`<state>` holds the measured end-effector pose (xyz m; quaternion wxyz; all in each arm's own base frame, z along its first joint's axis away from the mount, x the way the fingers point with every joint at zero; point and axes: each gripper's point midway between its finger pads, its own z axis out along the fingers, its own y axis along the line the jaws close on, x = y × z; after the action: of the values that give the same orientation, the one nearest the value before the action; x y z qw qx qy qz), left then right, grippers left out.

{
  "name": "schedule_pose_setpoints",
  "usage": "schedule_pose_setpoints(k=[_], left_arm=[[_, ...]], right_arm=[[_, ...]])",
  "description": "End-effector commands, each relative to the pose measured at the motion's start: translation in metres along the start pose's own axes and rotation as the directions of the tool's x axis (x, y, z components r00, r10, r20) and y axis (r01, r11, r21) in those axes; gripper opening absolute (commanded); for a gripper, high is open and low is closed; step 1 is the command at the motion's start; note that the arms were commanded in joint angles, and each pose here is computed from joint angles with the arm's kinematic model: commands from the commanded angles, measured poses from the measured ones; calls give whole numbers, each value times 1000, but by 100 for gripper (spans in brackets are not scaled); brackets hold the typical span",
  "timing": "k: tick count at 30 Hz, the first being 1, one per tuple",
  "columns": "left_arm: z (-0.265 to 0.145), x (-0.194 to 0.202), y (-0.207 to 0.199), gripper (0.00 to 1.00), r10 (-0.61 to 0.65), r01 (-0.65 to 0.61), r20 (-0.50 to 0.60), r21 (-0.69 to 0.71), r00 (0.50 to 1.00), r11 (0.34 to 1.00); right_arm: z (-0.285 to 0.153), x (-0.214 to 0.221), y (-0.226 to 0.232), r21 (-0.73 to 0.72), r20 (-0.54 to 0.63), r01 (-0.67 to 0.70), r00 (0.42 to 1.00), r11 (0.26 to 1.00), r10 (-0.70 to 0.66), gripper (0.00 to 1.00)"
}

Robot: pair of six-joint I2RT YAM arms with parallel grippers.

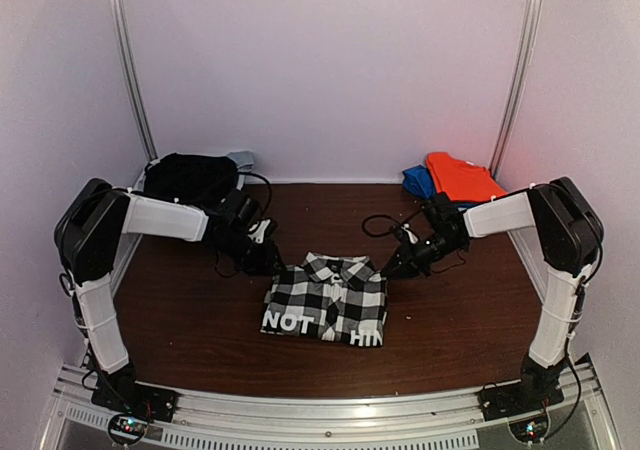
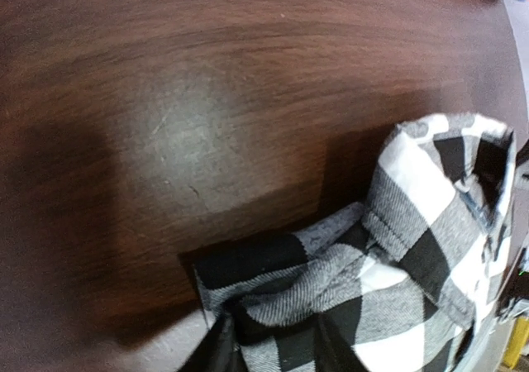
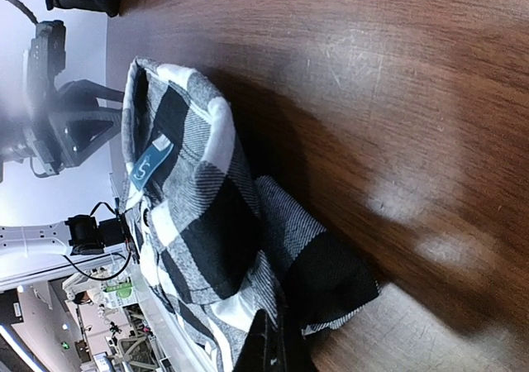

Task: Fold and stack the mixed laundry pile
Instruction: Smooth out the square-folded shirt at the center of the board.

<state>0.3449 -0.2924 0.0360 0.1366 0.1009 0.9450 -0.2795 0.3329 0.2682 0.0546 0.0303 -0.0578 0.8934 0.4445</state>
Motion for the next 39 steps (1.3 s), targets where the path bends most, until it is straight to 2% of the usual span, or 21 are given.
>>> schedule_pose_setpoints(k=[1,3,9,13,22,25,26,28,29,31,33,35,39], left_arm=[[-11,-18,-23,19,52,-59,74,96,996,994],[-17,-18,-21,0,50,-58,92,81,995,995],[-33,-19,0,0,22,-22,137,-5,990,1000],[-28,-20,17,0,-3,11,143,-54,990,998],[11,-23,39,0,-39,50,107,-100,993,994],[16,-22,41,0,-41,51,99,-104,994,993],[13,-25,38,4,-28,38,103,-97,994,995],[-3,-36,27,26,20,-7,150,-87,989,996],[-15,-43,22,38,53,-36,187,-94,981,995],[-42,-55,11,57,122,-97,245,-113,962,989],[-67,-64,-9,68,210,-187,281,-108,936,977],[-86,-66,-36,72,315,-300,298,-95,901,949],[-95,-46,-102,72,528,-532,288,-71,799,844]], right_arm=[[-15,-7,22,11,23,62,998,998,-62,0],[-24,-7,27,34,30,75,997,997,-76,0],[-49,-8,8,199,44,70,996,977,-81,0],[-48,-22,-20,315,56,60,995,947,-82,0],[-22,-72,-53,403,131,36,987,915,-96,0],[-20,-79,-50,392,125,43,987,919,-99,1],[-22,-82,-41,373,126,57,986,926,-111,13],[-33,-82,-22,344,143,75,981,936,-132,43],[-42,-82,-13,328,156,85,977,941,-143,50],[-60,-79,4,291,183,94,971,952,-152,56],[-80,-75,16,263,213,95,965,960,-154,62],[-98,-69,26,245,244,105,955,964,-166,65],[-109,-48,41,177,248,111,956,978,-153,65]])
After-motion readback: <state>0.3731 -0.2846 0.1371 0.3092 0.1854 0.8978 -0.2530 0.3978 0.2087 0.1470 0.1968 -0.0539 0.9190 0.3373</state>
